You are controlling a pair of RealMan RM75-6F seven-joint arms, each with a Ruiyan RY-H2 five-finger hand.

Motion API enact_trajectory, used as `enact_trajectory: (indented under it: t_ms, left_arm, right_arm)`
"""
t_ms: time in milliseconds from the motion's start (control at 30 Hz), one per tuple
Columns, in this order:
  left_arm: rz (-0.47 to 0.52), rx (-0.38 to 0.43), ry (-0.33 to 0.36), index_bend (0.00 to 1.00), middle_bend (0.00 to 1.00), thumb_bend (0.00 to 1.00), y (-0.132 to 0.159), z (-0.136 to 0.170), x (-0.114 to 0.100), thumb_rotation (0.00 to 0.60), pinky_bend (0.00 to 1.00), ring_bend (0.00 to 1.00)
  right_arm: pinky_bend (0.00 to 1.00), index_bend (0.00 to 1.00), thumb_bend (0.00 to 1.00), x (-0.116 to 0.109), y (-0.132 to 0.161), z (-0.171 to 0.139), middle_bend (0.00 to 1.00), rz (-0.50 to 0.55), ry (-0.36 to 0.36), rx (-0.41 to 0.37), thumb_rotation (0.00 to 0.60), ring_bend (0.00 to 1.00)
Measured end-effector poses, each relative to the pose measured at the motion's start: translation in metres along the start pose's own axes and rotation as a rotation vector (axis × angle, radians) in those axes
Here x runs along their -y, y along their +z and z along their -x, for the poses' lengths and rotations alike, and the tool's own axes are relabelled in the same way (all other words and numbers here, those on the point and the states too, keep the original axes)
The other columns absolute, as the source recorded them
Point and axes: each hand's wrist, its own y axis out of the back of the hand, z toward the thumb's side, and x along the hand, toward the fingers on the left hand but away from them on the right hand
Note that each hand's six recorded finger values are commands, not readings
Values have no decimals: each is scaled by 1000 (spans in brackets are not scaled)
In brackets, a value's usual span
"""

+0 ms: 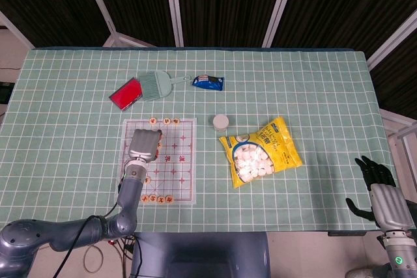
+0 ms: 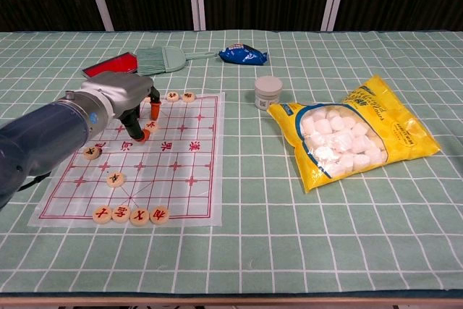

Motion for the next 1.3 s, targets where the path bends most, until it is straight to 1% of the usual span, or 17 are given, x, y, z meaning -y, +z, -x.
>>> enact_trajectory:
  t_ms: [267, 533, 800, 967, 1100, 1300]
  left_arm:
    - [-2, 3, -5, 425, 1000, 313, 3, 0, 2, 600, 1000, 941]
    - [7, -2, -10, 463, 1000, 323, 3, -1, 4, 600, 1000, 940]
    - [12, 0, -6, 468, 1000, 331, 4, -2, 5, 600, 1000, 940]
    - [22, 5, 12, 468, 1000, 331, 4, -2, -1, 600, 1000, 940]
    - [36, 4, 34, 468, 1000, 331, 3, -3, -9, 600, 1000, 940]
    - [39, 5, 46, 468, 1000, 331, 3, -5, -16, 600, 1000, 940]
  right_arm:
    - [0, 0, 338, 0, 0, 0, 0, 3, -1, 1, 600, 0]
    - [0, 0, 339, 0, -1, 0, 0, 6, 2, 6, 600, 0]
    - [0, 0, 338, 0, -1, 1, 0, 10, 1, 9, 600, 0]
    - [0, 0, 338, 0, -1, 1, 0, 12, 2, 10, 600, 0]
    - [0, 0, 338, 0, -1, 0, 0, 15, 3, 11, 600, 0]
    - [0, 0, 339, 0, -1, 0, 0, 18, 4, 12, 600, 0]
